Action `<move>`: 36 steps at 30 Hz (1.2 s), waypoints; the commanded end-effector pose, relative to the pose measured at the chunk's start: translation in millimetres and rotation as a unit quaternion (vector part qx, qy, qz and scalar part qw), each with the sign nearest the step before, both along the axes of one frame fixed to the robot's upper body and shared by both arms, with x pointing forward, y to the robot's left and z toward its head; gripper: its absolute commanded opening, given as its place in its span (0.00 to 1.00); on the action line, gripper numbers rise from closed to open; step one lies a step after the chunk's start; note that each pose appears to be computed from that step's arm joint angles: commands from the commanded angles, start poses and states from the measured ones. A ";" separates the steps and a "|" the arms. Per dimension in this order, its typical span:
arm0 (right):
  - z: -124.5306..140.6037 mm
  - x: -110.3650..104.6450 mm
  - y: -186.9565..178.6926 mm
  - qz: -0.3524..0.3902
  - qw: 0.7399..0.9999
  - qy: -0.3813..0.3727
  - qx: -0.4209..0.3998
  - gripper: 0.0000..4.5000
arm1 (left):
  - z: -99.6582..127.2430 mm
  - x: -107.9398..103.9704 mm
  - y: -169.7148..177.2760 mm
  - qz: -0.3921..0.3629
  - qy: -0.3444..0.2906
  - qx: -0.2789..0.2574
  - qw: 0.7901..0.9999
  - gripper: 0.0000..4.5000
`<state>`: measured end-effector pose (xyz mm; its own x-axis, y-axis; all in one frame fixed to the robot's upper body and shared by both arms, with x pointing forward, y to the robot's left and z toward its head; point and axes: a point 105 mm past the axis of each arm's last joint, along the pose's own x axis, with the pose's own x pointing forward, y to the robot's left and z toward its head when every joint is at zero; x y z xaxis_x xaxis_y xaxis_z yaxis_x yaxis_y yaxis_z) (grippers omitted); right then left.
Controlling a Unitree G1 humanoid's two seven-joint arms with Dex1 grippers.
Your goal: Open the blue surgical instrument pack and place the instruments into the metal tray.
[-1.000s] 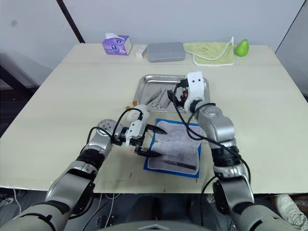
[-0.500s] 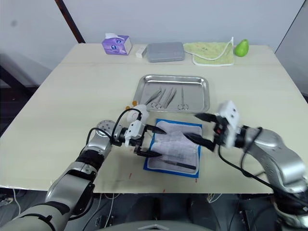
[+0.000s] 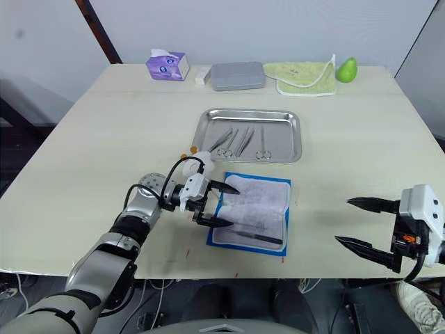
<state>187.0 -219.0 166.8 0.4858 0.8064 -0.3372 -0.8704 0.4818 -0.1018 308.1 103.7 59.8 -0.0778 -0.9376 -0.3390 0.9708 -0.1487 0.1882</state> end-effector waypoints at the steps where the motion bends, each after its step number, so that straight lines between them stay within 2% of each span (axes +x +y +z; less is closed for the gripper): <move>1: 10.8 -4.6 7.2 0.020 0.999 -0.030 -0.012 0.96 | -31.8 -19.7 15.8 -0.018 0.054 0.058 0.997 1.00; 9: -19.1 8.6 61.1 0.025 0.999 -0.038 -0.023 0.96 | -30.7 -21.9 18.1 -0.016 0.052 0.053 0.997 1.00; 13: -38.7 15.5 91.7 0.059 0.997 -0.036 -0.035 0.96 | -30.1 -22.1 17.2 -0.017 0.053 0.052 0.997 1.00; 15: -44.6 28.4 100.5 0.045 0.998 -0.038 -0.032 0.96 | -29.9 -22.4 16.4 -0.019 0.053 0.052 0.997 1.00; 18: -51.1 38.7 111.0 0.044 0.997 -0.041 -0.039 0.77 | -29.5 -22.6 16.0 -0.020 0.053 0.052 0.997 1.00; 19: -54.0 39.4 114.3 0.054 0.996 -0.043 -0.048 0.64 | -29.3 -22.5 15.8 -0.020 0.053 0.052 0.997 1.00; 20: -56.3 39.9 117.2 0.061 0.996 -0.044 -0.054 0.57 | -29.2 -22.5 15.8 -0.020 0.053 0.052 0.997 1.00; 28: -71.7 45.7 135.7 0.083 0.993 -0.039 -0.068 0.57 | -26.8 -21.6 16.2 -0.018 0.052 0.052 0.997 1.00; 36: -83.7 51.2 138.9 0.084 0.992 -0.038 -0.087 0.57 | -25.4 -21.9 16.9 -0.017 0.052 0.053 0.997 1.00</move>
<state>237.2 -84.0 77.4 0.3743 0.7994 -0.4700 -0.9270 0.3085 -0.2134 303.7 110.2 62.3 -0.0719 -0.9370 -0.3418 0.9711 -0.1440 0.1903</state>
